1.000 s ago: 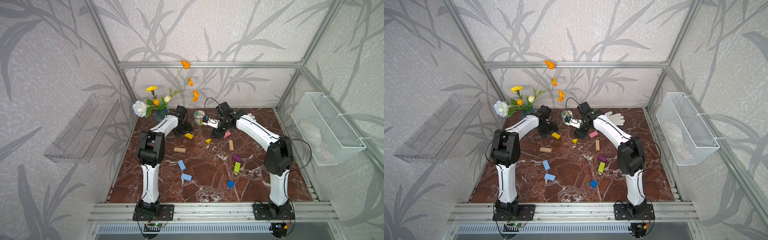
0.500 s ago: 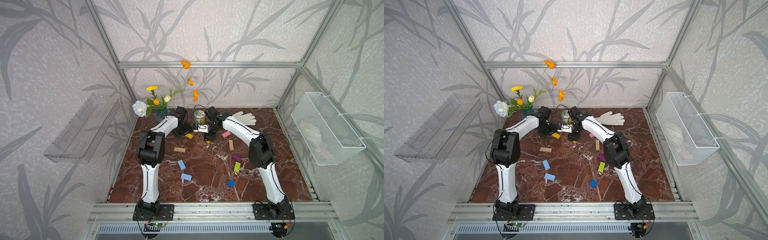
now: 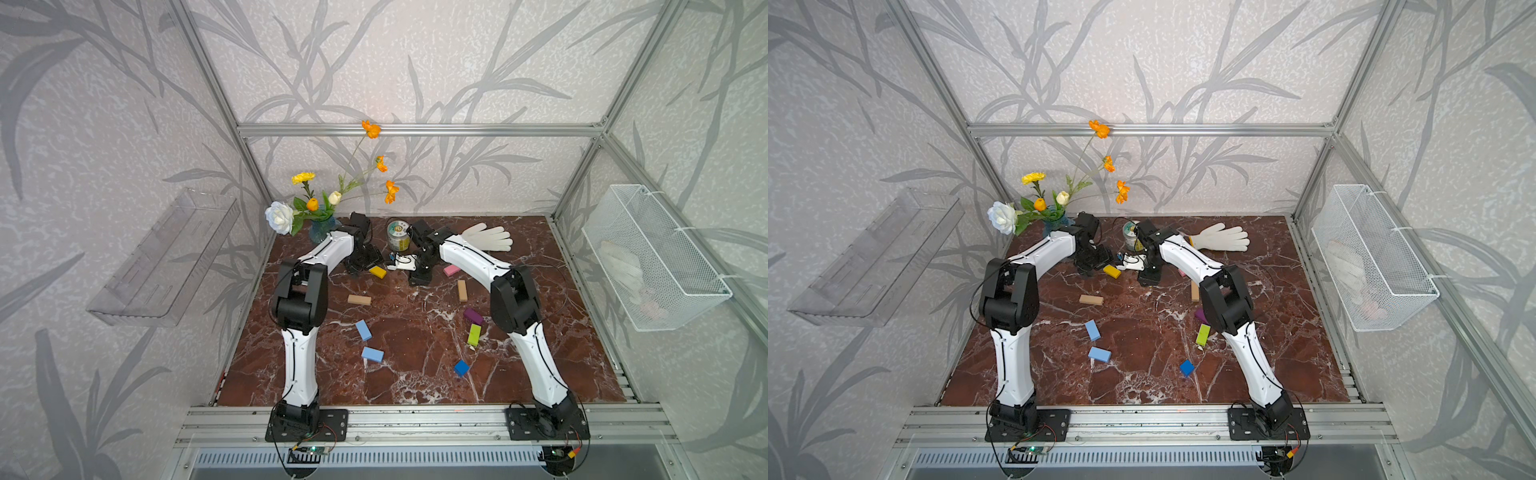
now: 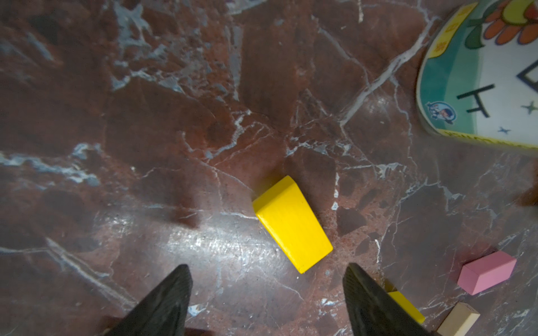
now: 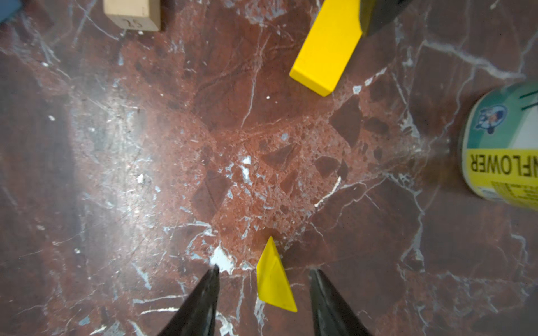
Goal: Assemble a heart with building blocks
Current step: Adjust the building block at the center of the board.
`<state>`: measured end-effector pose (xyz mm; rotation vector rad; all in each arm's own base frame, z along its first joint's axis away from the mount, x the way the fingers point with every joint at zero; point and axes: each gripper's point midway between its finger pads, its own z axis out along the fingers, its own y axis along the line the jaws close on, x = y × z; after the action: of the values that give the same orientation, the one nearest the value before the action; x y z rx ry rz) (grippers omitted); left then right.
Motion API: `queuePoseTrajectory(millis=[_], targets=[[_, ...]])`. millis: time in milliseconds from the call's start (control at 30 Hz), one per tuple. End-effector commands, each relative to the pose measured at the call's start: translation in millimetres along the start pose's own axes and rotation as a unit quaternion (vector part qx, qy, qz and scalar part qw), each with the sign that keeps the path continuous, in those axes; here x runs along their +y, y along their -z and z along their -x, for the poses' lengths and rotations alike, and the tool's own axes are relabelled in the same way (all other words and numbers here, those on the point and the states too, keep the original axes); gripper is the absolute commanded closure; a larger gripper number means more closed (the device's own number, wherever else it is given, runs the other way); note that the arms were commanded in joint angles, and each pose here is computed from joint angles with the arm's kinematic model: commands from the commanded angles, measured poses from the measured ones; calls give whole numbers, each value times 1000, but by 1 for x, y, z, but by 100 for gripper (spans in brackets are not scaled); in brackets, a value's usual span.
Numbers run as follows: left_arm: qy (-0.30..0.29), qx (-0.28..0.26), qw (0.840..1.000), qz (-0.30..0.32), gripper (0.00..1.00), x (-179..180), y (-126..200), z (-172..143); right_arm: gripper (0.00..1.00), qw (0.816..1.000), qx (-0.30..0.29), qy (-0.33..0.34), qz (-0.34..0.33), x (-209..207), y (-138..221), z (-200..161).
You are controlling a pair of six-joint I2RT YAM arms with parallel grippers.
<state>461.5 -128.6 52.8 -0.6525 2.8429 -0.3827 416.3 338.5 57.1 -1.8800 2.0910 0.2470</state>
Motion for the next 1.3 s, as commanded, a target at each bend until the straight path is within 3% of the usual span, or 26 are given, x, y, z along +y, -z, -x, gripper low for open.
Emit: queuePoseTrajectory(millis=[0, 233, 400, 633, 767, 1267], targets=[[2, -5, 1000, -7, 18, -1, 14, 0, 49, 1000, 30, -8, -3, -1, -11, -9], [6, -5, 1000, -10, 18, 1, 13, 2, 49, 999, 50, -19, -2, 1, -20, -19], [8, -6, 1000, -10, 18, 1, 13, 4, 57, 998, 54, -22, -2, 0, -24, -19], [11, -7, 1000, -9, 18, 4, 13, 6, 58, 998, 58, -28, 1, 0, -31, -22], [13, -9, 1000, -10, 18, 3, 15, 7, 66, 998, 62, -31, -3, -2, -34, -23], [15, -11, 1000, -11, 18, 5, 18, 10, 75, 996, 68, -51, -27, -15, -38, -22]])
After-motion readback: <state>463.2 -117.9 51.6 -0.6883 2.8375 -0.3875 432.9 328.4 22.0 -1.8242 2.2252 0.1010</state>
